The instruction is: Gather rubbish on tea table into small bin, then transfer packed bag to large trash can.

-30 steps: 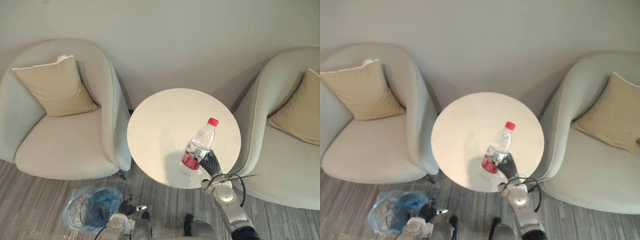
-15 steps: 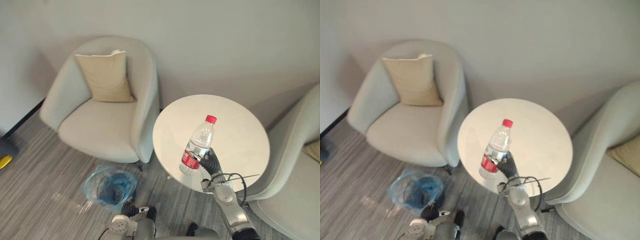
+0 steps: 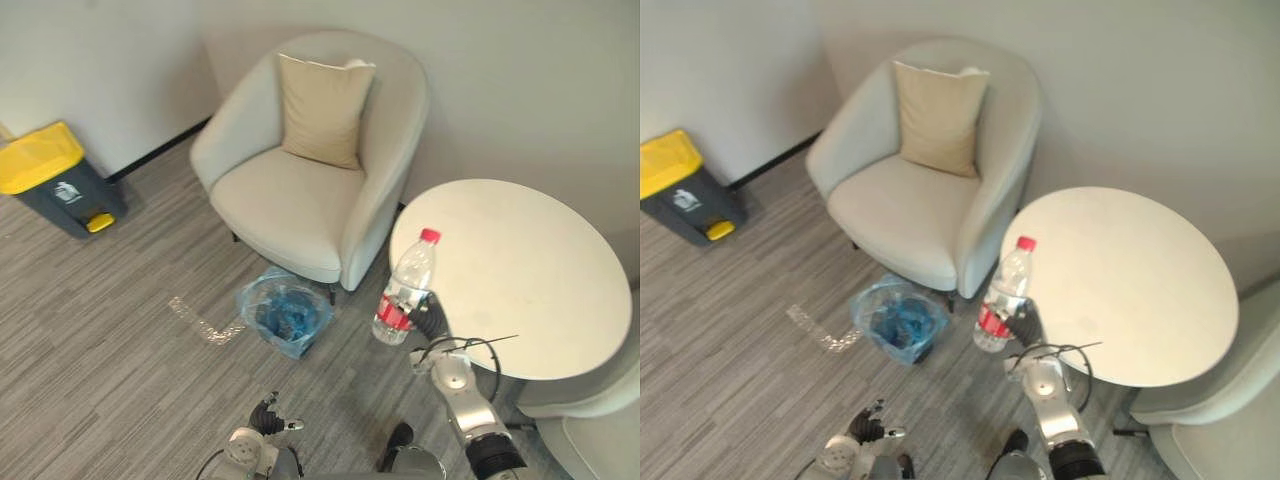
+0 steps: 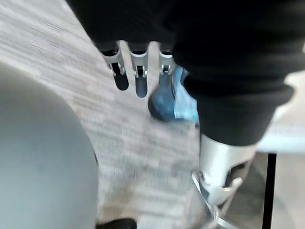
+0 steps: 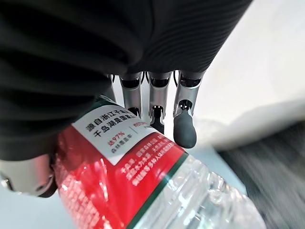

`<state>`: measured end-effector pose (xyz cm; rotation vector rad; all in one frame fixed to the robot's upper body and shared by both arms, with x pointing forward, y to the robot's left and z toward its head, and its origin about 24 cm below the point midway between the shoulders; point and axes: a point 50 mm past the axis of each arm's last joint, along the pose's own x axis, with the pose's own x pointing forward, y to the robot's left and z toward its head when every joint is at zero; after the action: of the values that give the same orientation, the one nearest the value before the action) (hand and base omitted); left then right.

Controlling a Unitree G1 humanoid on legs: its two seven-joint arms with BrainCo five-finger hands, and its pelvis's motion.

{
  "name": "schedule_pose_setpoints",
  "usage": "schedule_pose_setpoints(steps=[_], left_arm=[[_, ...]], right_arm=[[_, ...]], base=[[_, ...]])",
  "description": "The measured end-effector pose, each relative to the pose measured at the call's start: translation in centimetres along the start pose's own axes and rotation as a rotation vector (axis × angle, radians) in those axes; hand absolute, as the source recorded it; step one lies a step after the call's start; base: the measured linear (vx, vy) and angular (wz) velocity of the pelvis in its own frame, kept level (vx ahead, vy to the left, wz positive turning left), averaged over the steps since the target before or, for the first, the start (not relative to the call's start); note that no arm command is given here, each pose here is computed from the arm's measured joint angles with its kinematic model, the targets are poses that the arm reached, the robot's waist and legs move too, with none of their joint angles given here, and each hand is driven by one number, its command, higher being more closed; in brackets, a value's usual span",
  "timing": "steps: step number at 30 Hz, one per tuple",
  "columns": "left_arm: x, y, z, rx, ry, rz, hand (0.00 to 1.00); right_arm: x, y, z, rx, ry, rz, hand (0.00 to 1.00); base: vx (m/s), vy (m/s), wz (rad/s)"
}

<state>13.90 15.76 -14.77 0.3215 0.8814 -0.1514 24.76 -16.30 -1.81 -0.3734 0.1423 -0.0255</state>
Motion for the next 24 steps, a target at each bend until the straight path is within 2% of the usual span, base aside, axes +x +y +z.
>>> schedule_pose_setpoints(steps=[9, 13, 18, 24], left_arm=[[0.0, 1.4, -0.3, -0.020, 0.015, 0.050, 0.00], [-0.1, 1.5, -0.8, -0.056, 0.040, 0.068, 0.00], [-0.3, 0.7, -0.4, -0.146, 0.020, 0.090, 0.00], [-0.3, 1.0, -0.3, -0.120, 0.009, 0.093, 0.00]], right_arm=[[-2.2, -0.1, -2.7, 0.034, 0.114, -0.020, 1.00], [-3.6, 0.4, -3.5, 0.068, 0.148, -0.001, 1.00], [-4.2, 0.4, -1.6, 0.105, 0.068, -0.013, 1.00], [-3.6, 0.2, -1.1, 0.128, 0.056, -0.058, 1.00]], base=[[0.06, -0.026, 0.94], [0.16, -0.177, 0.97], [0.18, -0.059, 0.22], [0.20, 0.063, -0.12]])
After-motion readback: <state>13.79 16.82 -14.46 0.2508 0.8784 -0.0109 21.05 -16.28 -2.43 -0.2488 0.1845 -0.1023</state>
